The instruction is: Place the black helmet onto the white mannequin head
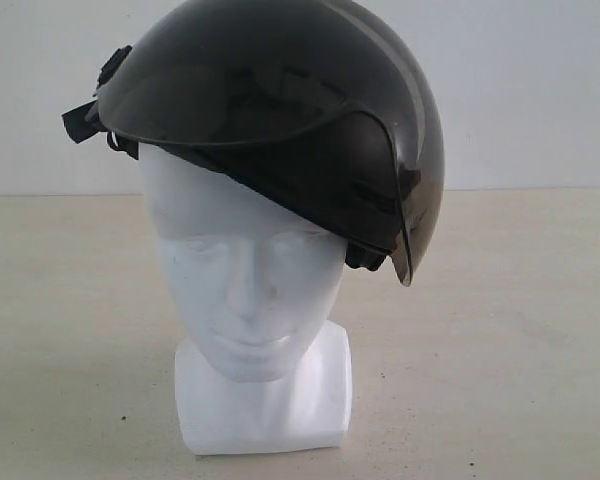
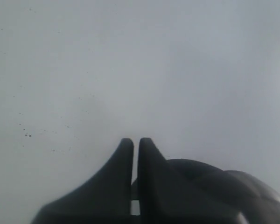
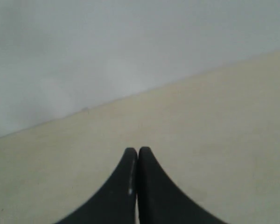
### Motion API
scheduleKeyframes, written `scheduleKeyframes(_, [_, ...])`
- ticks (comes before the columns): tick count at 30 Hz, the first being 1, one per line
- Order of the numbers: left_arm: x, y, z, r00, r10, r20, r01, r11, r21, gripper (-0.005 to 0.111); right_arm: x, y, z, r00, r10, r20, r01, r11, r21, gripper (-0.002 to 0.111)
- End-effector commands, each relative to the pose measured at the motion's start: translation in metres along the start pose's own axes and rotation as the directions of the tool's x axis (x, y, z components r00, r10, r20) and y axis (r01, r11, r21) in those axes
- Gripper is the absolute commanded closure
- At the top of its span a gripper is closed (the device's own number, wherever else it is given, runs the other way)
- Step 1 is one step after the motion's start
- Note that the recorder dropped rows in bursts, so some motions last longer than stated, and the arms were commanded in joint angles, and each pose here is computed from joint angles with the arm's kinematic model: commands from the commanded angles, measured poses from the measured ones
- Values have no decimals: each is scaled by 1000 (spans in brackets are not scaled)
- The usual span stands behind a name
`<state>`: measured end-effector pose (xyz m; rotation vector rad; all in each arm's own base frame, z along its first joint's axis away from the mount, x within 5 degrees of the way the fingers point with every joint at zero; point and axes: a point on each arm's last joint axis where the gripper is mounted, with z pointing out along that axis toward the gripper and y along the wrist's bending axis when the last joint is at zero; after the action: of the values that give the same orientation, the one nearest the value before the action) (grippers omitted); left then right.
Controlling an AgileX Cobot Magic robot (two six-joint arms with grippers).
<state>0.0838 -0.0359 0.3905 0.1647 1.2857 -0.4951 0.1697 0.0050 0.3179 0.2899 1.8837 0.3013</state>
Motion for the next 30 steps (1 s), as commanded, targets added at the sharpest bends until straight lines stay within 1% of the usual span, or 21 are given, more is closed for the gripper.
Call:
scheduleKeyframes(1, [-7,0,-5,1000,-16,27,16,1000,-24,102,15,0,27,960,131,-248,-126,991,34,108])
scheduleKeyframes(3, [-15,0,-6,999,-8,51,10,999,-42,102,16,6,29,929,88,-359,-92,996,8,108])
scheduleKeyframes(4, [-21,0,-6,998,-2,66,5,999,-51,102,13,9,30,919,79,-386,-92,996,-13,108])
scheduleKeyframes(5, [-26,0,-5,997,15,78,-11,998,-58,102,9,12,31,921,71,-383,-89,996,-30,108])
scheduleKeyframes(7, [-38,-2,0,995,26,96,-21,998,-55,102,-1,18,30,934,55,-354,-85,994,-71,108])
scheduleKeyframes(10, [-49,-3,16,995,21,93,-18,999,-29,102,-22,27,27,964,-25,-265,-12,990,-138,108])
scheduleKeyframes(13, [-54,-2,45,998,9,58,-10,1000,14,102,-45,40,26,978,-28,-205,-16,978,-209,108])
scheduleKeyframes(15, [-57,1,66,999,4,38,-5,1000,20,102,-63,49,28,985,-43,-166,-1,966,-259,108])
scheduleKeyframes(17, [-60,4,92,1000,1,16,-2,999,45,102,-80,60,33,984,-53,-168,-3,949,-316,108])
scheduleKeyframes(19, [-59,6,119,1000,-26,-14,27,996,83,102,-89,71,40,968,-90,-234,-8,921,-388,108])
scheduleKeyframes(21, [-57,8,140,997,-58,-49,63,991,120,102,-94,81,52,941,-137,-310,-27,882,-471,108])
scheduleKeyframes(22, [-50,10,155,992,-75,-97,88,987,134,102,-96,85,57,926,-161,-341,-36,862,-505,108])
scheduleKeyframes(23, [-49,11,163,989,-76,-125,94,984,150,102,-98,88,63,915,-178,-363,-46,846,-531,108])
scheduleKeyframes(24, [-42,12,173,983,-54,-176,84,983,165,102,-100,90,66,907,-193,-373,-49,833,-550,108])
scheduleKeyframes(25, [-38,11,181,971,-65,-232,111,975,192,102,-101,92,71,902,-202,-381,-56,821,-569,108])
scheduleKeyframes(26, [-33,11,188,956,-96,-278,157,966,205,102,-101,94,74,902,-210,-377,-64,799,-599,108])
scheduleKeyframes(27, [-28,9,192,941,-113,-318,196,950,243,102,-101,96,77,907,-214,-364,-66,779,-623,108])
scheduleKeyframes(28, [-24,7,198,931,-107,-348,212,936,280,102,-102,98,80,916,-213,-340,-67,753,-654,108])
scheduleKeyframes(30, [-20,8,203,925,-92,-369,216,925,311,102,-105,101,84,935,-189,-300,-77,719,-691,108])
